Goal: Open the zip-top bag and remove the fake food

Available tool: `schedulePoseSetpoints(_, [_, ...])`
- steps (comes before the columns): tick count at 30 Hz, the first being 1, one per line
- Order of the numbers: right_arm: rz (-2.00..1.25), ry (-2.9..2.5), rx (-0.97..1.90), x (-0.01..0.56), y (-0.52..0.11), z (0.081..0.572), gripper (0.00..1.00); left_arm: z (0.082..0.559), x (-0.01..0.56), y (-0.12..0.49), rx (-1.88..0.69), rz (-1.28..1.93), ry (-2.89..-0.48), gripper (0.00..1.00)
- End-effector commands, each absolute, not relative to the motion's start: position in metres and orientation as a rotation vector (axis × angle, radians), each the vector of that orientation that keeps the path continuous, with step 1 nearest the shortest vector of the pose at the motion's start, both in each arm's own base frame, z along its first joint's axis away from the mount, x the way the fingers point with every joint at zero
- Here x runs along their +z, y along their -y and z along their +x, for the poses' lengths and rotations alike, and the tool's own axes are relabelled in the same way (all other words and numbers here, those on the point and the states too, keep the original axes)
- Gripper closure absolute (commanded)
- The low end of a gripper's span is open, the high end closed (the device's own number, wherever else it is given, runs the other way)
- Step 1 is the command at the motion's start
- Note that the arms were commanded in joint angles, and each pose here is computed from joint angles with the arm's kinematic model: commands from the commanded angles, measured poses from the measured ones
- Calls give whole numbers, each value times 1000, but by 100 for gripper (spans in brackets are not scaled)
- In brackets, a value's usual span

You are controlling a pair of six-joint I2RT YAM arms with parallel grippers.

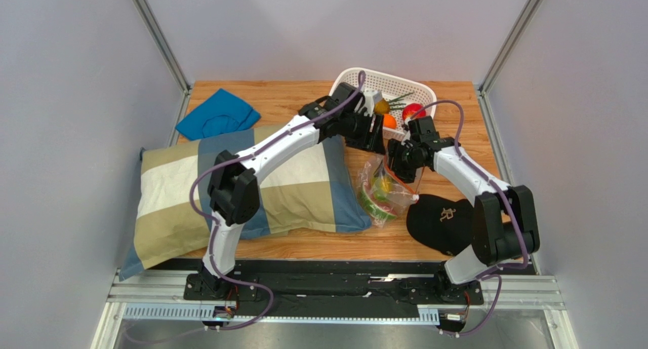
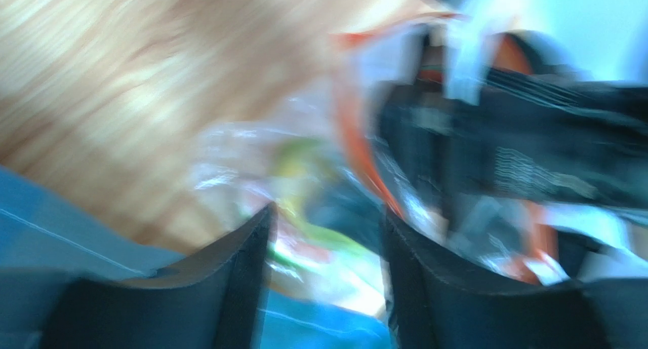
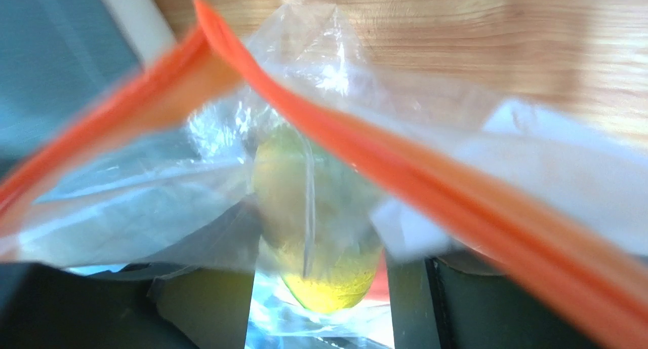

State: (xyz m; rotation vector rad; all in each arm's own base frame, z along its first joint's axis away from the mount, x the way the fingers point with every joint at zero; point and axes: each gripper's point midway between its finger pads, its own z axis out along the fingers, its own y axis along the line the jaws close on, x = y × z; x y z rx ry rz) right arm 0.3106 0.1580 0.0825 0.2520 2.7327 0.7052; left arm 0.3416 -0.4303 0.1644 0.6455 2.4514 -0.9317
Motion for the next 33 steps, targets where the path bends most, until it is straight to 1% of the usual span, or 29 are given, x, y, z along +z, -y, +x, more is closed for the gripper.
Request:
schedulePoseSetpoints(1, [205, -2640, 593, 123, -151, 308, 100, 302, 249, 450, -1332, 656, -2276, 31])
schedulePoseSetpoints(7, [230, -2622, 564, 129, -147, 296, 100, 288, 244, 456, -1371, 695, -2288, 30])
schedulePoseSetpoints(9, [230, -2622, 567, 131, -147, 295, 100, 286, 245, 455, -1364, 694, -2275, 32])
schedulePoseSetpoints(11, [235, -2599, 581, 138, -148, 293, 100, 290, 239, 451, -1312, 669, -2301, 35])
schedulePoseSetpoints(13, [240, -2589, 577, 141, -146, 292, 100, 289, 228, 441, -1240, 649, -2367, 35])
schedulePoseSetpoints(17, [229, -2605, 550, 146, -141, 281, 100, 291, 222, 425, -1130, 639, -2386, 32])
schedulePoseSetpoints(20, [222, -2598, 576, 153, -141, 274, 100, 290, 212, 422, -1098, 631, -2421, 30])
schedulePoseSetpoints(23, [207, -2582, 589, 167, -140, 265, 100, 290, 201, 421, -1067, 637, -2477, 29])
schedulePoseSetpoints(24, [184, -2542, 596, 181, -139, 265, 100, 291, 199, 420, -1061, 635, -2484, 30])
schedulePoseSetpoints(29, [158, -2378, 634, 227, -139, 270, 100, 297, 202, 414, -1007, 625, -2457, 31])
schedulePoseSetpoints(33, [160, -2345, 639, 232, -138, 270, 100, 295, 200, 414, -1055, 627, -2481, 34])
